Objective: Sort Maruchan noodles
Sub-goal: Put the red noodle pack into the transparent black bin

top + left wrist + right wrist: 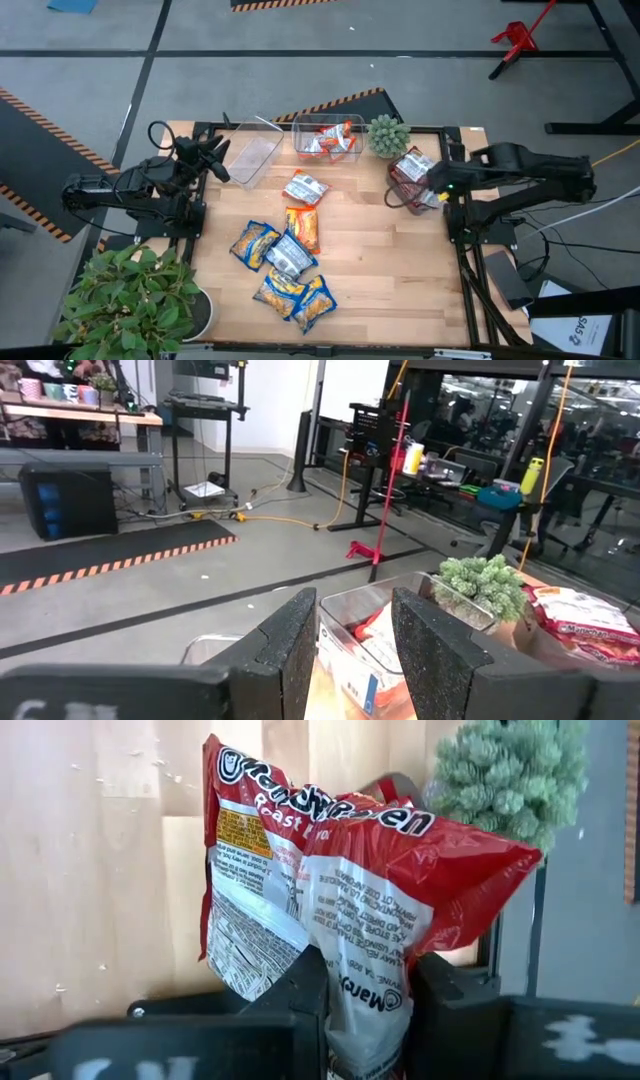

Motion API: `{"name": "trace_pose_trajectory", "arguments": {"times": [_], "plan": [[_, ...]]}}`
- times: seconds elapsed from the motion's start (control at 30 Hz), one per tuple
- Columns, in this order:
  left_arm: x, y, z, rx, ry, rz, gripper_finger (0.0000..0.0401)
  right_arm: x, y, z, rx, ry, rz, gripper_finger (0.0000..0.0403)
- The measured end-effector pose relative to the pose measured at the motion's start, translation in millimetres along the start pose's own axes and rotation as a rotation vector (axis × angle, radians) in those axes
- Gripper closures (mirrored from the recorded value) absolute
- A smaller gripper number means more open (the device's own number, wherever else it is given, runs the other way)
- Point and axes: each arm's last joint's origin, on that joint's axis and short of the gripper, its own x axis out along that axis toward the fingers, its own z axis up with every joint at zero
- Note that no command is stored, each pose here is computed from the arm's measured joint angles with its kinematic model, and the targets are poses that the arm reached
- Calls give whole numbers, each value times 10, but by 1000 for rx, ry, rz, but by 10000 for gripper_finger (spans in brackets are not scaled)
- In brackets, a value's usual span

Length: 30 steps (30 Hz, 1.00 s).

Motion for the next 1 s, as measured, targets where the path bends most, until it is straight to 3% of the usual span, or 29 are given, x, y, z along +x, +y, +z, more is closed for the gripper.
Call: {"name": "trace_pose_trajectory", "arguments": {"times": [0.13, 0.4, 0.57, 0.73, 1.0], "plan": [[0, 5, 1, 0, -5, 17, 274, 58, 57, -139, -100, 1, -36, 343], [0, 10, -1, -15, -7, 32, 274, 507, 175, -283, -313, 195, -127, 347], [0, 11, -2, -41, -7, 34, 274, 654, 221, -338, -340, 258, -135, 340], [0, 16, 0, -42, -13, 53, 274, 676, 199, -337, -395, 276, -248, 339], [-1, 23, 2, -41, -19, 77, 274, 688, 223, -315, -448, 251, -166, 340]]}}
